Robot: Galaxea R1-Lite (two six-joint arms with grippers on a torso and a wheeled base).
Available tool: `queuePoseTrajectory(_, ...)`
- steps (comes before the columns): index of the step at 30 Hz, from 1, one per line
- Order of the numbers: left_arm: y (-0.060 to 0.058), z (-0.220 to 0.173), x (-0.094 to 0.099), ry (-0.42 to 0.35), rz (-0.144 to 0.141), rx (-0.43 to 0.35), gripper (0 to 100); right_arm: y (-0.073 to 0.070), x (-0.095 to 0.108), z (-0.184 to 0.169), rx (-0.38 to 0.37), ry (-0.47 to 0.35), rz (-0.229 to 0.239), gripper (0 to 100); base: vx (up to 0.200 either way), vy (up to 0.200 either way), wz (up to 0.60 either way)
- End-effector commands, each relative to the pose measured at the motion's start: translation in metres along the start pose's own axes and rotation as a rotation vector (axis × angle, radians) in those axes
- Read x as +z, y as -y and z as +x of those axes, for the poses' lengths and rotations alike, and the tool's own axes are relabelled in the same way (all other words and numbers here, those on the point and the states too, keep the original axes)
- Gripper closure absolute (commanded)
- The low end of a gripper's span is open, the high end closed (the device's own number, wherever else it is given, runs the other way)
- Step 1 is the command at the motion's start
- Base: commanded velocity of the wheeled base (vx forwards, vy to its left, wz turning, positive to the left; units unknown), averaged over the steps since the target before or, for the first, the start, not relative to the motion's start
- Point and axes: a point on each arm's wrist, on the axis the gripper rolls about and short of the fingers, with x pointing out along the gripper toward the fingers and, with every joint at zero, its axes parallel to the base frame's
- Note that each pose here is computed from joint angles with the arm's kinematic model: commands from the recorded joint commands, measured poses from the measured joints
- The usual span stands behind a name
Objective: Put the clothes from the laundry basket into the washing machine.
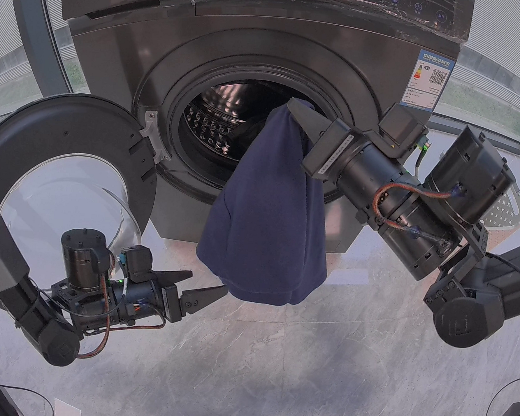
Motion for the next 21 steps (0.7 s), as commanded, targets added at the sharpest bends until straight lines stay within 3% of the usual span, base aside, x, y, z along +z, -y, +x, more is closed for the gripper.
queuePoseTrajectory(1,-0.007,0.018,-0.007,-0.023,-0.027,-0.003,0,0.0,-0.001,-0.001,-0.002,-0.006,0.0,100,0.0,0.0,0.0)
queuePoseTrajectory(9,-0.01,0.033,0.007,0.04,-0.051,-0.026,0,-0.004,-0.003,-0.001,0.006,-0.017,0.005,100,0.0,0.0,0.0)
queuePoseTrajectory(17,-0.018,0.048,0.011,0.126,-0.027,0.003,0,-0.004,-0.004,-0.002,0.007,-0.019,0.006,100,0.0,0.0,0.0)
queuePoseTrajectory(21,-0.019,0.052,0.009,0.152,-0.035,0.003,0,-0.004,-0.003,-0.002,0.004,-0.018,0.005,100,0.0,0.0,0.0)
